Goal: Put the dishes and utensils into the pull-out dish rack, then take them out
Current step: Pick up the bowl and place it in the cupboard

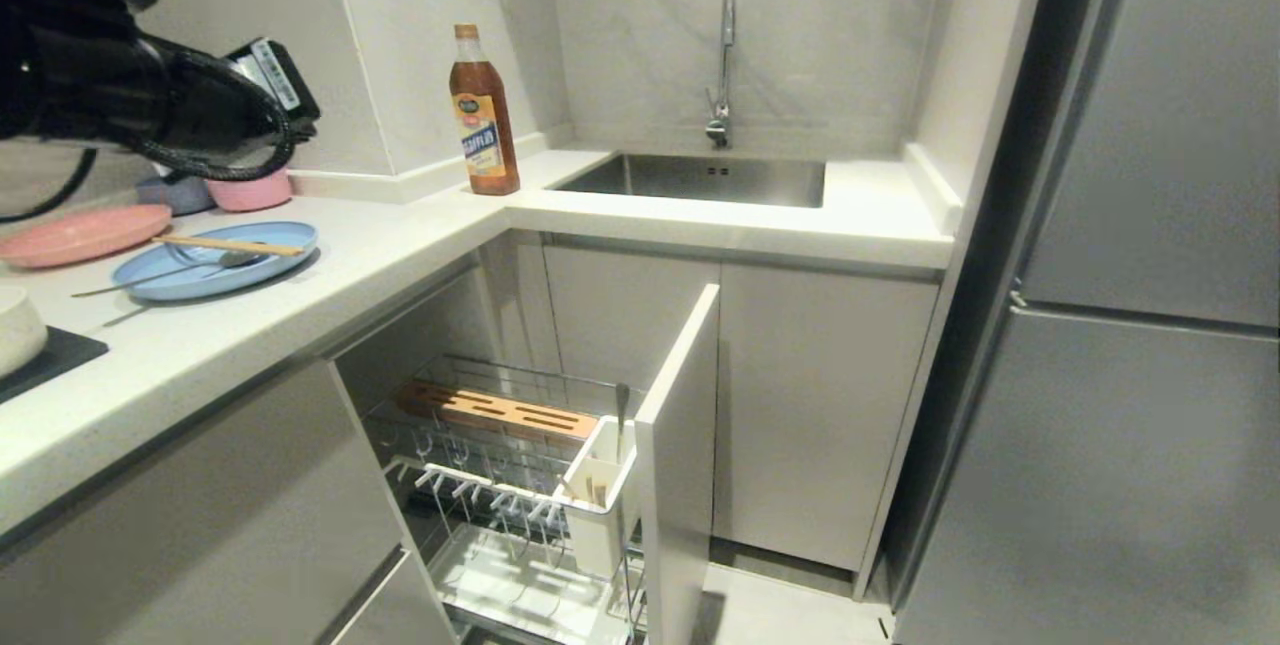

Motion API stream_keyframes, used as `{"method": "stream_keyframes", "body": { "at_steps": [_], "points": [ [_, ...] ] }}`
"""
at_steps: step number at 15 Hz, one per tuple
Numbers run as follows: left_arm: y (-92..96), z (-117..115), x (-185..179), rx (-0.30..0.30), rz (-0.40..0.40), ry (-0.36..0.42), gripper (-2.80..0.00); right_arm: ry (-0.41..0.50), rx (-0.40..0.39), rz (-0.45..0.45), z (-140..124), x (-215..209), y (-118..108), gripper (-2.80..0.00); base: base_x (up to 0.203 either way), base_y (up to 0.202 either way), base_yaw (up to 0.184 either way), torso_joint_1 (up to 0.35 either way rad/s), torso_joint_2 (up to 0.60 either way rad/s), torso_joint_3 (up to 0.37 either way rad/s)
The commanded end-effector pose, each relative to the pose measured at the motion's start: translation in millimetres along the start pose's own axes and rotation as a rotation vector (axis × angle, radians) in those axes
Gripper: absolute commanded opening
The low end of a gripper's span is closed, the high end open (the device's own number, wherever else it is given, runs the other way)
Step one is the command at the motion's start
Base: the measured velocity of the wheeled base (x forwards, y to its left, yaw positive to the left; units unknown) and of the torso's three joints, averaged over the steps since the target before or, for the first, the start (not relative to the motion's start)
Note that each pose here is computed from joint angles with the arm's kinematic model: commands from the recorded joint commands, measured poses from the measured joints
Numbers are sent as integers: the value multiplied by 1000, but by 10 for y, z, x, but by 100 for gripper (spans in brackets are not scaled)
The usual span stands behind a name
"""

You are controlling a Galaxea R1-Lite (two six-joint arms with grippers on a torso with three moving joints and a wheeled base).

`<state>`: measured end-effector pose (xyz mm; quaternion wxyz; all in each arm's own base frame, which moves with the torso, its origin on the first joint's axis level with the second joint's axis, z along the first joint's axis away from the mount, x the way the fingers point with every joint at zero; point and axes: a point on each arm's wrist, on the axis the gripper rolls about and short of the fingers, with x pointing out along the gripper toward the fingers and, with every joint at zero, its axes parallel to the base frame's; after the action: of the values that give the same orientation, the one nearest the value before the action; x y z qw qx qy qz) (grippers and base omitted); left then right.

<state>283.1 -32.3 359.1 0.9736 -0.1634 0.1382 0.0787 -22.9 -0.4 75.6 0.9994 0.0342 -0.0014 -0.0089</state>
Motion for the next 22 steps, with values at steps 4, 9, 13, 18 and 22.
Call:
{"method": "stream_keyframes", "body": {
  "at_steps": [4, 9, 13, 18, 22],
  "points": [
    [240, 278, -59, -37, 130, -61, -280, 1, 1, 0, 0, 1, 0, -280, 0, 0, 0, 0, 0, 0],
    [362, 216, 473, -62, 324, -76, -280, 1, 1, 1, 0, 1, 0, -280, 0, 0, 0, 0, 0, 0],
    [409, 165, 609, -18, 426, -82, -280, 1, 1, 0, 0, 1, 0, -280, 0, 0, 0, 0, 0, 0],
    [807, 335, 153, 108, 588, -19, -280, 1, 1, 1, 0, 1, 0, -280, 0, 0, 0, 0, 0, 0],
    [1151, 467, -248, 150, 705, 5, -280, 1, 1, 1, 0, 1, 0, -280, 0, 0, 0, 0, 0, 0]
  ]
}}
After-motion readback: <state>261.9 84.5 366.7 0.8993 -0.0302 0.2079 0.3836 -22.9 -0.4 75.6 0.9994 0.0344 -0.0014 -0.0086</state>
